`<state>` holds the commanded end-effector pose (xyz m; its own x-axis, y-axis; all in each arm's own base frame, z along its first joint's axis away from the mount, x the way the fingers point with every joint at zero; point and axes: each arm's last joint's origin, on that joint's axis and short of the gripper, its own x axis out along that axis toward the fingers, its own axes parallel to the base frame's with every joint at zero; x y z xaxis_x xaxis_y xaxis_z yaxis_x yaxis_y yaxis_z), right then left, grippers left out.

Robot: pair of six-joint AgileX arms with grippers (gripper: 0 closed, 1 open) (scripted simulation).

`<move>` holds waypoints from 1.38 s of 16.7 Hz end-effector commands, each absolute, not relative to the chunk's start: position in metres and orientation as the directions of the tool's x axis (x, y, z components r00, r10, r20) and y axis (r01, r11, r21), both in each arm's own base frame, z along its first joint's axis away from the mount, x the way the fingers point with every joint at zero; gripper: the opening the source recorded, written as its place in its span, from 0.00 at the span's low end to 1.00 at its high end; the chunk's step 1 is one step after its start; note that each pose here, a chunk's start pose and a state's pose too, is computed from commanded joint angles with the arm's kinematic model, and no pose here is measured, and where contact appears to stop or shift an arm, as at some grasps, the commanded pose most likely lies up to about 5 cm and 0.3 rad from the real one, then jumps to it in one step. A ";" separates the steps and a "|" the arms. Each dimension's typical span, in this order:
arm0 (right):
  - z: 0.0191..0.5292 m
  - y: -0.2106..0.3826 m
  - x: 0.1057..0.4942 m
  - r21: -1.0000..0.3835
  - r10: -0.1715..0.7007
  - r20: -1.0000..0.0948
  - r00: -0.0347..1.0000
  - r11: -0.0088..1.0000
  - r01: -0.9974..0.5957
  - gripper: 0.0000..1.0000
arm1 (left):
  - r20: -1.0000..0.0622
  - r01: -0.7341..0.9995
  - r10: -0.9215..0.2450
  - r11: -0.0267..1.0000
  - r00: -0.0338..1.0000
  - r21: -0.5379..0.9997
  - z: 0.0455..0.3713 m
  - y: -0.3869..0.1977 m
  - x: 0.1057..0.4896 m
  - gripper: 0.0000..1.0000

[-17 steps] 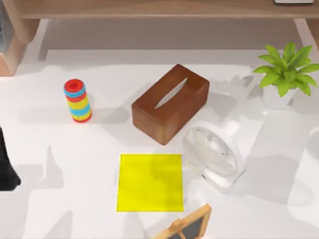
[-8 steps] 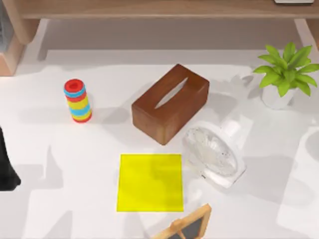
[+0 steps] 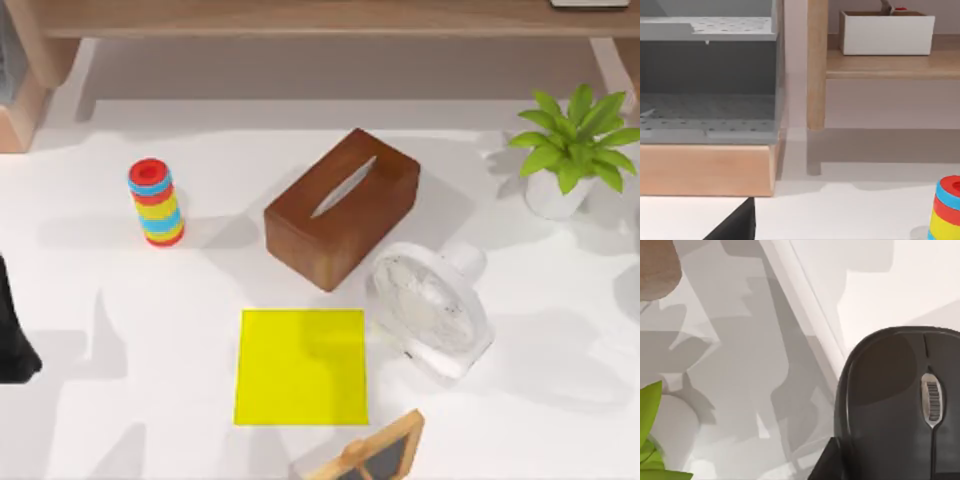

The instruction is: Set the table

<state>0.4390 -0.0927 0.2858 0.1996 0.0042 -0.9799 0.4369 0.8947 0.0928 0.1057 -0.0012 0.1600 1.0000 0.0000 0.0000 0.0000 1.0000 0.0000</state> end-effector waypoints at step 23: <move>0.202 0.362 0.260 0.143 0.148 -0.979 0.137 0.989 -0.050 0.00 | 0.000 0.000 0.000 1.000 1.000 0.000 0.160 -0.001 0.106 1.00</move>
<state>0.2602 0.3615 0.2021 0.1366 0.1483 -0.9795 -0.0496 0.9885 0.1427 0.1057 -0.0012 0.1600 1.0000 0.0000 0.0000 0.0000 1.0000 0.0000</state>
